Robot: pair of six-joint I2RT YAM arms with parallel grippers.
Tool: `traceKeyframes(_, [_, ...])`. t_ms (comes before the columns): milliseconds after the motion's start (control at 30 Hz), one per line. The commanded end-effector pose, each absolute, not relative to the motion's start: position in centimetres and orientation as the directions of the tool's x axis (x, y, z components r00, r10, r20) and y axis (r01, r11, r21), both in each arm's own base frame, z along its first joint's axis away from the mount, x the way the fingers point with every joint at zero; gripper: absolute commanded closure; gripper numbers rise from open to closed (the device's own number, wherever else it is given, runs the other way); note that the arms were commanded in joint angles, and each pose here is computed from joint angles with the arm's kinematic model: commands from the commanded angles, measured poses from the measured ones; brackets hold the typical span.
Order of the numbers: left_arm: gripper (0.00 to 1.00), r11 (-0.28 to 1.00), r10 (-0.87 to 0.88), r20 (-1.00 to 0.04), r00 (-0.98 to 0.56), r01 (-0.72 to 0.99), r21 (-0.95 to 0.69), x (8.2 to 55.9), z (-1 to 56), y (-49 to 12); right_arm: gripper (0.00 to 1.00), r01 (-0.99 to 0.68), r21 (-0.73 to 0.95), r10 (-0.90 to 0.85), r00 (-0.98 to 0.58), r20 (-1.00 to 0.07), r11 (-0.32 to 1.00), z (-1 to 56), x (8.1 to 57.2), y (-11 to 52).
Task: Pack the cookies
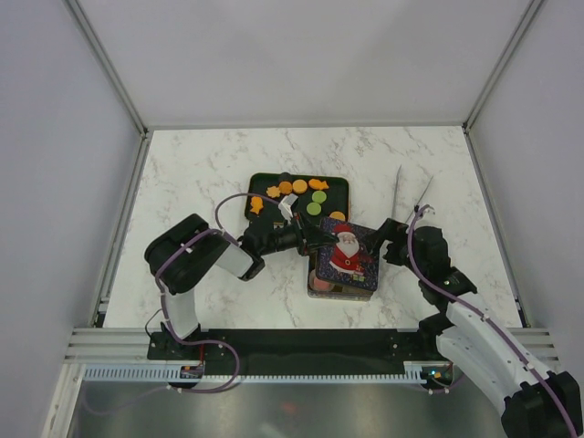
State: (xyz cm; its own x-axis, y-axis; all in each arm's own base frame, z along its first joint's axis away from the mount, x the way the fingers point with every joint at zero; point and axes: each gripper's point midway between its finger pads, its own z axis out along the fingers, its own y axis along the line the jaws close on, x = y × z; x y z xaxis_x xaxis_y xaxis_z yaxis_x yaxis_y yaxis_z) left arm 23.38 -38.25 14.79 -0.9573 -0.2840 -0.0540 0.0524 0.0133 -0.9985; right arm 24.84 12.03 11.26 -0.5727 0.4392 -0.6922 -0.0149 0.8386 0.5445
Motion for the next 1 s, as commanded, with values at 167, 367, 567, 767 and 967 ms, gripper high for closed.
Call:
traceKeyframes(167, [0.75, -0.067, -0.307, -0.061, -0.95, 0.086, -0.994, 23.4, 16.2, -38.0, 0.02, -0.062, 0.631, 0.513, -0.522, -0.681, 0.773, 12.0, 25.0, 13.0])
traceKeyframes(367, [0.73, -0.064, -0.307, -0.055, -0.95, 0.078, -0.995, 23.3, 15.7, -37.9, 0.02, -0.077, 0.658, 0.537, -0.511, -0.671, 0.749, 12.0, 24.9, 13.2])
traceKeyframes(567, [0.71, -0.065, -0.31, -0.043, -0.95, 0.066, -0.996, 23.3, 15.0, -37.8, 0.02, -0.085, 0.669, 0.534, -0.531, -0.658, 0.739, 11.6, 24.5, 13.6])
traceKeyframes(767, [0.7, -0.06, -0.308, -0.024, -0.951, 0.044, -0.997, 23.1, 14.2, -37.6, 0.02, -0.071, 0.654, 0.513, -0.559, -0.651, 0.753, 10.3, 24.0, 13.5])
traceKeyframes(967, [0.69, -0.056, -0.302, -0.02, -0.953, 0.038, -0.998, 23.1, 13.7, -37.4, 0.02, -0.071, 0.631, 0.48, -0.586, -0.653, 0.772, 9.5, 23.9, 13.6])
